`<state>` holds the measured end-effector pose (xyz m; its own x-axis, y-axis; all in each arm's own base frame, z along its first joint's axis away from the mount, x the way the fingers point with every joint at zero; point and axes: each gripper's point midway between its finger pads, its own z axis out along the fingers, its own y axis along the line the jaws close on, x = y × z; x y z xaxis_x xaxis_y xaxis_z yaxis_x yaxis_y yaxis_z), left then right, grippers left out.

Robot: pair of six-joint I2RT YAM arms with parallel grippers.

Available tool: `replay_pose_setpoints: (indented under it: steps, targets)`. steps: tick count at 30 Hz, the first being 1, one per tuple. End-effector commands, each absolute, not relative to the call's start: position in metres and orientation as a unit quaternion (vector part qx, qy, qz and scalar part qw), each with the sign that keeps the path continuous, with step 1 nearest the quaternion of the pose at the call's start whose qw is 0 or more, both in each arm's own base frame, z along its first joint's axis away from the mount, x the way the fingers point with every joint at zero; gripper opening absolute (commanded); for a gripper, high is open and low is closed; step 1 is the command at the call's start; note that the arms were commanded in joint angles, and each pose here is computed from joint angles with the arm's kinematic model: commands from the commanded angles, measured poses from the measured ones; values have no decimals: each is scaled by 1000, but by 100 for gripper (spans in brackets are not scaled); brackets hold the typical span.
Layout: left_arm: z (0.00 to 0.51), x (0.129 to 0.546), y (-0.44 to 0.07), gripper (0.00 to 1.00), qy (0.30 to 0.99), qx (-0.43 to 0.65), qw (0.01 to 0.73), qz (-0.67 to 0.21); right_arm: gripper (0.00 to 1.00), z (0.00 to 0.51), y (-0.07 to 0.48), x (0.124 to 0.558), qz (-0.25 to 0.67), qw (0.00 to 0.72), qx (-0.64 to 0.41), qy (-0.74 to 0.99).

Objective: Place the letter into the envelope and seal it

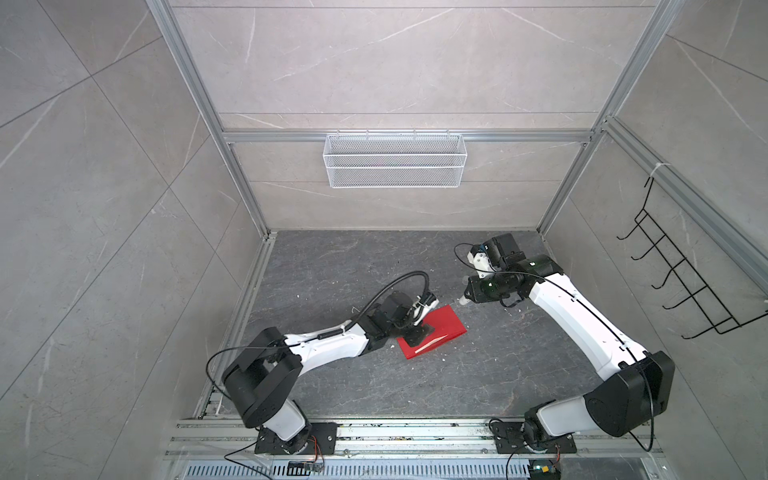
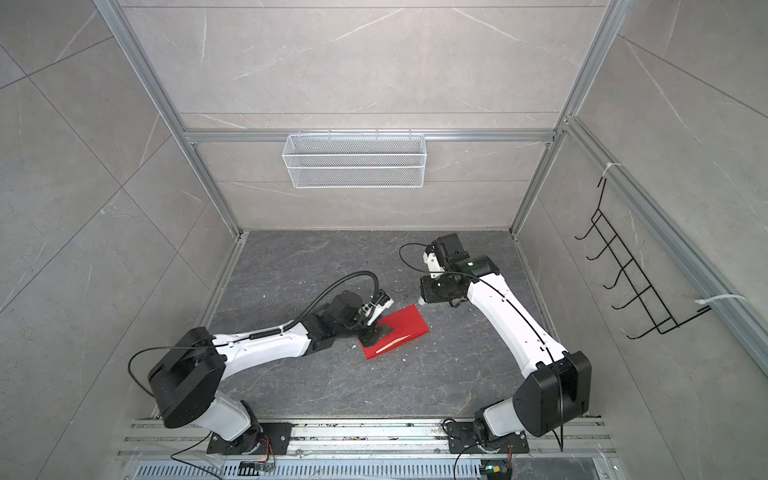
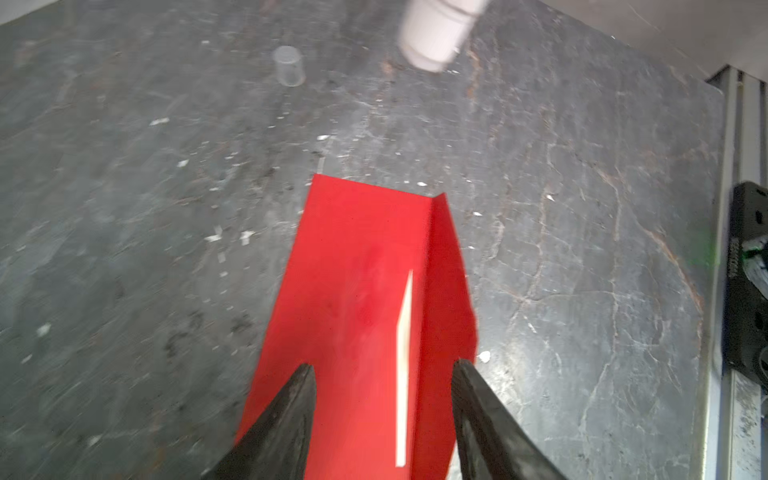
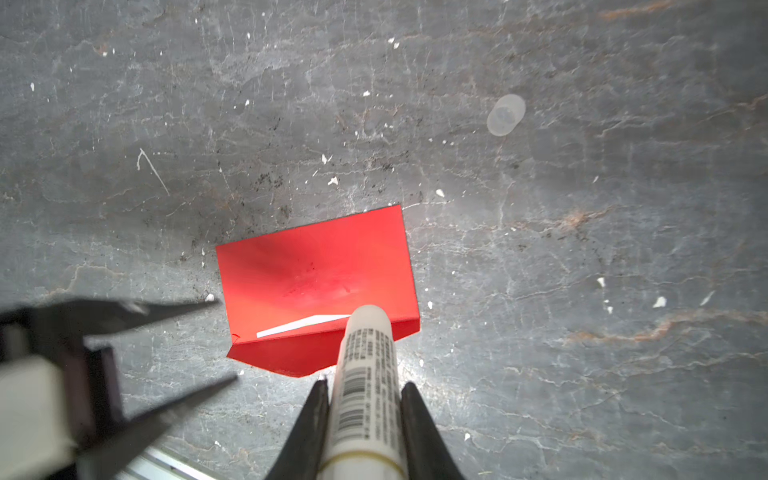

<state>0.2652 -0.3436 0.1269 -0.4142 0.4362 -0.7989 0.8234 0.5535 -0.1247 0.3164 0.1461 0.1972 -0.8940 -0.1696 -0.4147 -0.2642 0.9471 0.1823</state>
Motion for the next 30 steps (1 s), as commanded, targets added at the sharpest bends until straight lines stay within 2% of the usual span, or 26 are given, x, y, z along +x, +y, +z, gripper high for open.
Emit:
replay_pose_setpoints:
  steps: [1,8,20,24,30]
  targets:
    - [133,273,-327,42,818,328,374,-290,0,183,159,304,104,170,-122,972]
    - [105,269,-324,0,853,255,306,-337,0,169,198,305,60,159,-170,971]
    - [54,266,-325,0,900,167,183,-359,0,143,232,305,70,165,-173,968]
    - [46,265,-329,0,900,152,159,-377,0,131,239,303,69,153,-179,969]
    - [31,265,-322,0,913,130,141,-359,0,119,248,299,68,146,-182,970]
